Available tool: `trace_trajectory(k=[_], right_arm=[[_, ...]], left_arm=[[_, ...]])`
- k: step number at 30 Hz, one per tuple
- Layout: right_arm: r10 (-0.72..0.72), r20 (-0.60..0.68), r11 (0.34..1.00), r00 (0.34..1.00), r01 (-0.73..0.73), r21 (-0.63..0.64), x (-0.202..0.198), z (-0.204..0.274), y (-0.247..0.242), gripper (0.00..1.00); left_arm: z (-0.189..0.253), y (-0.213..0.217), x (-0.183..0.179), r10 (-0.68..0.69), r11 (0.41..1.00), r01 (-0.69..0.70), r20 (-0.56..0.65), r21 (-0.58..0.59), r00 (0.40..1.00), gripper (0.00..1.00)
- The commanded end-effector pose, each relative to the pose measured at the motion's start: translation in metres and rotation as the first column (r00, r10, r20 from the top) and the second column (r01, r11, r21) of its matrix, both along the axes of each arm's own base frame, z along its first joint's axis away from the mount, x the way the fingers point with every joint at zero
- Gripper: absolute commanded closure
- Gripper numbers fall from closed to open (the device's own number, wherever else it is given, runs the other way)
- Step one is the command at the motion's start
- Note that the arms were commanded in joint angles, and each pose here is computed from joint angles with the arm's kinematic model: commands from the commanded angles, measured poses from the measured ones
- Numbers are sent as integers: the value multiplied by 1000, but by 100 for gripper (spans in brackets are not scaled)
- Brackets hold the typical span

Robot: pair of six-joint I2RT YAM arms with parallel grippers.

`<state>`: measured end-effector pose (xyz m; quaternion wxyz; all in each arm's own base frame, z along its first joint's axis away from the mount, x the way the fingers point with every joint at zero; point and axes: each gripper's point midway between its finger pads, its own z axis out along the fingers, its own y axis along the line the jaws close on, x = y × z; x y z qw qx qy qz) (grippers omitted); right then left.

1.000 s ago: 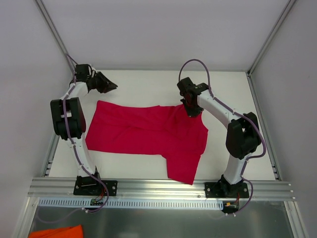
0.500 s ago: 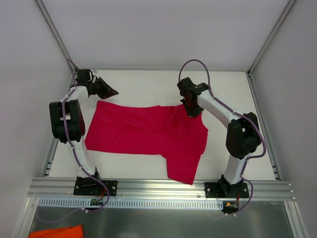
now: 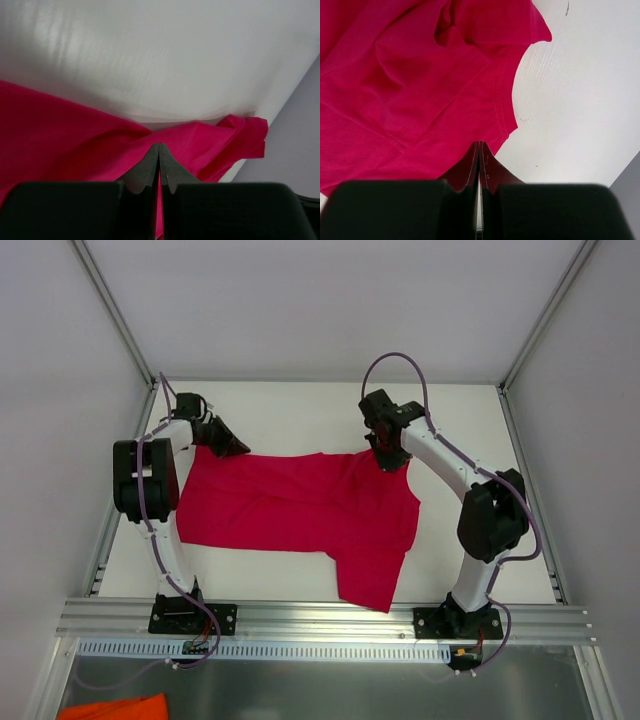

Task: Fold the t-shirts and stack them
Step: Fold the flattened tshirt in 1/3 of the way

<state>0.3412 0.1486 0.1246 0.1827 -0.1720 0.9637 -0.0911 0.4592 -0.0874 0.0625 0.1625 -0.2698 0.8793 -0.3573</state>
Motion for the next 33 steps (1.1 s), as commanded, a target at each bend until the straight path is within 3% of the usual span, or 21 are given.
trace_trajectory(k=[1, 11, 19, 33], right_arm=[[-19, 64, 997, 998, 14, 71, 0, 37, 3, 99], [-26, 72, 997, 997, 20, 71, 1, 39, 1, 99], [-21, 86, 997, 996, 15, 70, -2, 52, -2, 99], [-10, 151, 993, 988, -8, 119, -2, 70, -2, 99]], left_arm=[[-27, 9, -17, 67, 996, -59, -119, 67, 991, 100], [-54, 26, -41, 143, 977, -93, -266, 192, 953, 100], [-51, 49, -37, 228, 940, -136, -279, 313, 933, 100], [-30, 87, 2, 324, 922, -246, -250, 298, 912, 100]])
